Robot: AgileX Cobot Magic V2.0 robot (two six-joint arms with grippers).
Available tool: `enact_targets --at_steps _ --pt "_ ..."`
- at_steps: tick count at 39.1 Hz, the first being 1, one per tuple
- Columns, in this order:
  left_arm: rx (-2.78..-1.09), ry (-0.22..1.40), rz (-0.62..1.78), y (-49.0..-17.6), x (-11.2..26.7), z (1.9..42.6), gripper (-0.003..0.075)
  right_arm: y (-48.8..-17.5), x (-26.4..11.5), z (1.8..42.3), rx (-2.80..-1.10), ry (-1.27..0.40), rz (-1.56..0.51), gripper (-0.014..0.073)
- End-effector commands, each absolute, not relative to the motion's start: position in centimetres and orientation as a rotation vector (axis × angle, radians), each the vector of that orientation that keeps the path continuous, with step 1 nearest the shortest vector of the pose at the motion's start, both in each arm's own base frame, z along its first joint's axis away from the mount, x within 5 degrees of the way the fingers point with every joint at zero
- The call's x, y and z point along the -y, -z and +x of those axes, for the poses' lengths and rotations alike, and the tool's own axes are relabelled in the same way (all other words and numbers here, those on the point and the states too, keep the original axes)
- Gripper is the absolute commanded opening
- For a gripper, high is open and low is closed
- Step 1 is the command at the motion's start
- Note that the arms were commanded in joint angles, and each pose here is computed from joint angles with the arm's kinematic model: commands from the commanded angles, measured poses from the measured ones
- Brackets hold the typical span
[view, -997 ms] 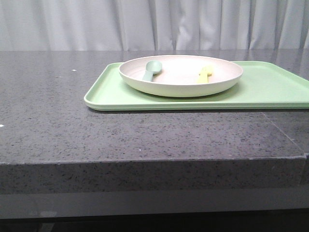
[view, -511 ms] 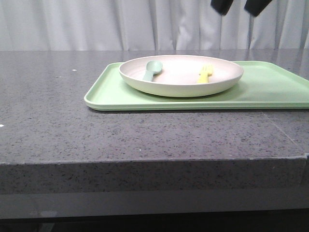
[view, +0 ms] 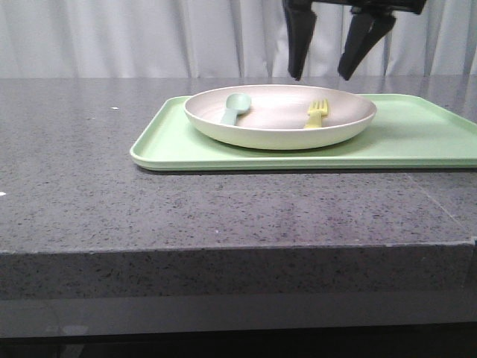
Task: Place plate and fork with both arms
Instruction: 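Lower the right gripper over the yellow fork on the plate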
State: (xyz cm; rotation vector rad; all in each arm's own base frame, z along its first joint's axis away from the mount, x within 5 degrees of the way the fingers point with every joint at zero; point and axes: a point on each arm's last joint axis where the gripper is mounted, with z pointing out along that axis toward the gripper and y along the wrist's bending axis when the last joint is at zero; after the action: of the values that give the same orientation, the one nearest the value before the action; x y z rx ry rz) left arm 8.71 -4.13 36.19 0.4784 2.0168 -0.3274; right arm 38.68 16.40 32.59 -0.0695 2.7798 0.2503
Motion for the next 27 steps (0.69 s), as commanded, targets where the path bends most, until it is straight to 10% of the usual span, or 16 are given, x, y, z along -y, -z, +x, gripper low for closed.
enact_targets --at_steps 1,27 --pt "-1.933 0.334 0.436 -37.5 4.1 8.9 0.0367 -35.0 -16.1 38.2 -2.761 -0.244 -0.049 0.046" --pt "-1.933 0.334 0.436 -37.5 4.1 8.9 0.0367 -32.3 -15.6 40.6 -2.809 -0.142 0.021 0.0379"
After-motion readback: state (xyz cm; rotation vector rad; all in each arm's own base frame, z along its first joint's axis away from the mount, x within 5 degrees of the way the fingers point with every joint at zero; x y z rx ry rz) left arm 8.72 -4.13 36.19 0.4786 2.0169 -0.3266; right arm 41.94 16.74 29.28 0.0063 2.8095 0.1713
